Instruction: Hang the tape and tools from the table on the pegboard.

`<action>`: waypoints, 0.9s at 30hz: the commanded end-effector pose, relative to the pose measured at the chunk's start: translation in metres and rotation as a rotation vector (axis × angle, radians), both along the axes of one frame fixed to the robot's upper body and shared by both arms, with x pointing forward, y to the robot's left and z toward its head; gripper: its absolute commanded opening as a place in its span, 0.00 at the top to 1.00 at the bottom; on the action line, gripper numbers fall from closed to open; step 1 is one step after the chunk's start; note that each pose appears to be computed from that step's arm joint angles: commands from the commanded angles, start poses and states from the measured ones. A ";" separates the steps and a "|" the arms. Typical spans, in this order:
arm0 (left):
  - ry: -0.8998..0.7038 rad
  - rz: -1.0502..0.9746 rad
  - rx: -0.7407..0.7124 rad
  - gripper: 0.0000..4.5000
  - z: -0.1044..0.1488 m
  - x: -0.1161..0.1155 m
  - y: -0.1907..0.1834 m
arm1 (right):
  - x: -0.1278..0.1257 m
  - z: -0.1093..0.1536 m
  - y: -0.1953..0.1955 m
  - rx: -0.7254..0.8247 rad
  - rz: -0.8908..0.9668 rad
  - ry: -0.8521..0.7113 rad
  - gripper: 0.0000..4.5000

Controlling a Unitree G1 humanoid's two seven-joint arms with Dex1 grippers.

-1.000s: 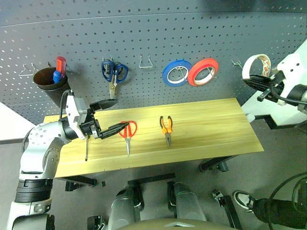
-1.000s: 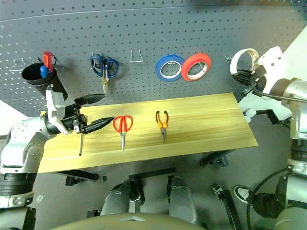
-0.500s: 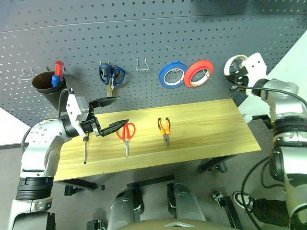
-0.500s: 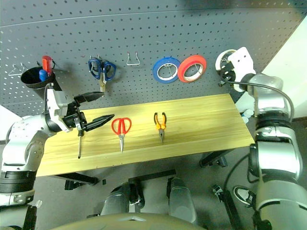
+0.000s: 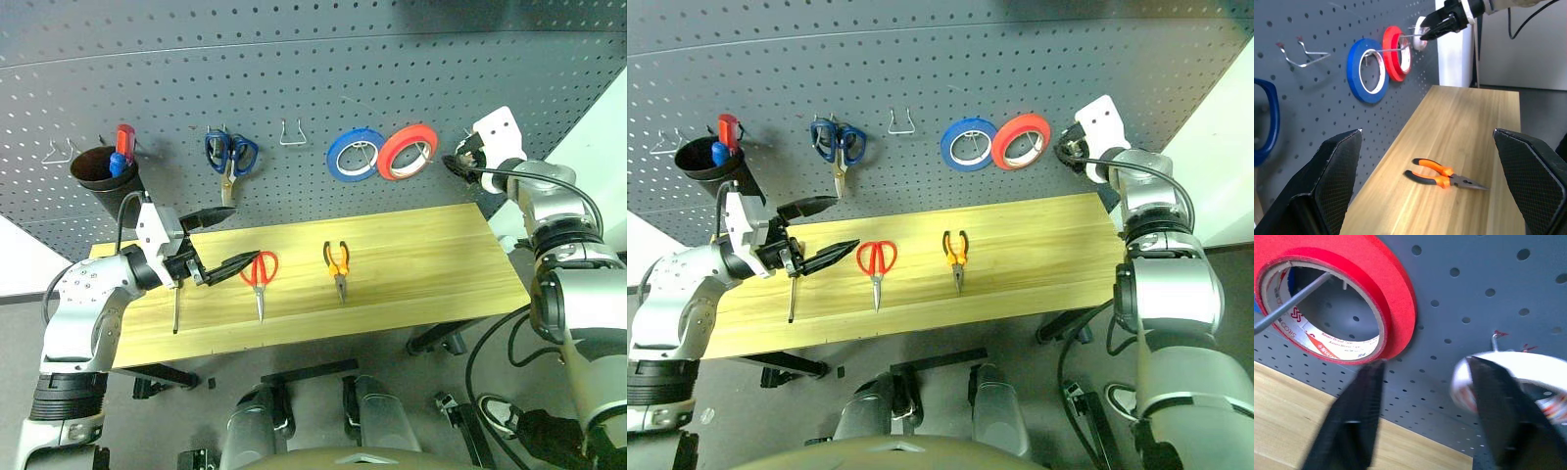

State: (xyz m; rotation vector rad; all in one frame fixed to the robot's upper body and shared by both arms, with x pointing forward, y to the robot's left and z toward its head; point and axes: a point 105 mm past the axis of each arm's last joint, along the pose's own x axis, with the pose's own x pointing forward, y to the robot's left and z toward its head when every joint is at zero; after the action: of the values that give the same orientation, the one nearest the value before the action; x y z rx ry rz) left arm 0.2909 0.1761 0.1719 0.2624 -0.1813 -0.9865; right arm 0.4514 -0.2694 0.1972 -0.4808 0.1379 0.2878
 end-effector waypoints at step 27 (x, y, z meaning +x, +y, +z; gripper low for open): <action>0.199 -0.010 0.141 0.00 -0.049 -0.009 0.030 | -0.069 -0.057 0.131 0.327 0.316 0.563 0.01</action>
State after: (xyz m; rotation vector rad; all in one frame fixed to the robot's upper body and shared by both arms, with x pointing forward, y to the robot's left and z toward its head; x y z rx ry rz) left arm 0.2797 0.2076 0.1205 0.2582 0.0680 -1.0108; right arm 0.3824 -0.1503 0.1301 -0.0684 0.5919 0.7097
